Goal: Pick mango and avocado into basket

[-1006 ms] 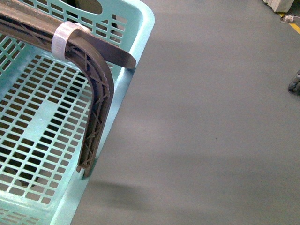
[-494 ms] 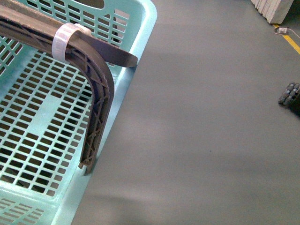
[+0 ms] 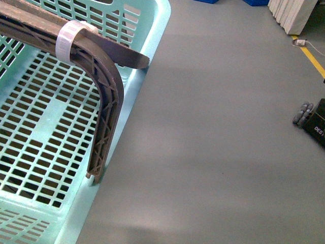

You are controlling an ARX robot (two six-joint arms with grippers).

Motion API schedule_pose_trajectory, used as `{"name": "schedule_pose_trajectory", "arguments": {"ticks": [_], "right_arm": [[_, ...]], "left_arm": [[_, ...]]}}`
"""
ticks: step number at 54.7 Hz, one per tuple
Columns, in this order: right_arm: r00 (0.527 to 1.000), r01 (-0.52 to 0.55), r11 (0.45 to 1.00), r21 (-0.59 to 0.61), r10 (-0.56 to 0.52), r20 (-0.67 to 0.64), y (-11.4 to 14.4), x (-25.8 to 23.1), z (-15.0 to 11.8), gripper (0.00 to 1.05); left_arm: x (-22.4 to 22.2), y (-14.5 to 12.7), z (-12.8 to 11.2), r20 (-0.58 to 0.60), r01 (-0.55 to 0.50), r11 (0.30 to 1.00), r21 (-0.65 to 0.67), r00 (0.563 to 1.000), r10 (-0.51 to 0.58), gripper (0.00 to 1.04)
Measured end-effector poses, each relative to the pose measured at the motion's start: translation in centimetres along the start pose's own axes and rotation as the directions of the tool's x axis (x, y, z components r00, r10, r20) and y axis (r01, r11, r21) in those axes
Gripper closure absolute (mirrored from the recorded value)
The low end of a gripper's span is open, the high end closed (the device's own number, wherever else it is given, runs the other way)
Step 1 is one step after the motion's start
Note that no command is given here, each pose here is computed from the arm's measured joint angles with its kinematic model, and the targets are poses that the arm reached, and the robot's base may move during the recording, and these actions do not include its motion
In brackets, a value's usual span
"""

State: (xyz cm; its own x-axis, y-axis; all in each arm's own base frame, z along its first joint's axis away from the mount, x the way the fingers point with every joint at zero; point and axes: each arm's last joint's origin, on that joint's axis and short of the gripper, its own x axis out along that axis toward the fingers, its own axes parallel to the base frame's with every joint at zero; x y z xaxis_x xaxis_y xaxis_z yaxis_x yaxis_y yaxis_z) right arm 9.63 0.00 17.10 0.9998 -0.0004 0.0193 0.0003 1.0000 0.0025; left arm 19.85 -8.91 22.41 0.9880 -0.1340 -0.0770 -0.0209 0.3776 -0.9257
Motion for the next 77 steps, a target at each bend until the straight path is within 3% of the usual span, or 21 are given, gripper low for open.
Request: {"name": "schedule_pose_trajectory", "arguments": {"ticks": [77], "right_arm": [[1.000,0.003,1.000,0.000,-0.003,0.000,-0.01,0.00,0.00,0.09]], "left_arm": [[-0.04,-0.06,-0.17,-0.022,0.008,1.000,-0.012,1.000,-0.008,0.99]]}}
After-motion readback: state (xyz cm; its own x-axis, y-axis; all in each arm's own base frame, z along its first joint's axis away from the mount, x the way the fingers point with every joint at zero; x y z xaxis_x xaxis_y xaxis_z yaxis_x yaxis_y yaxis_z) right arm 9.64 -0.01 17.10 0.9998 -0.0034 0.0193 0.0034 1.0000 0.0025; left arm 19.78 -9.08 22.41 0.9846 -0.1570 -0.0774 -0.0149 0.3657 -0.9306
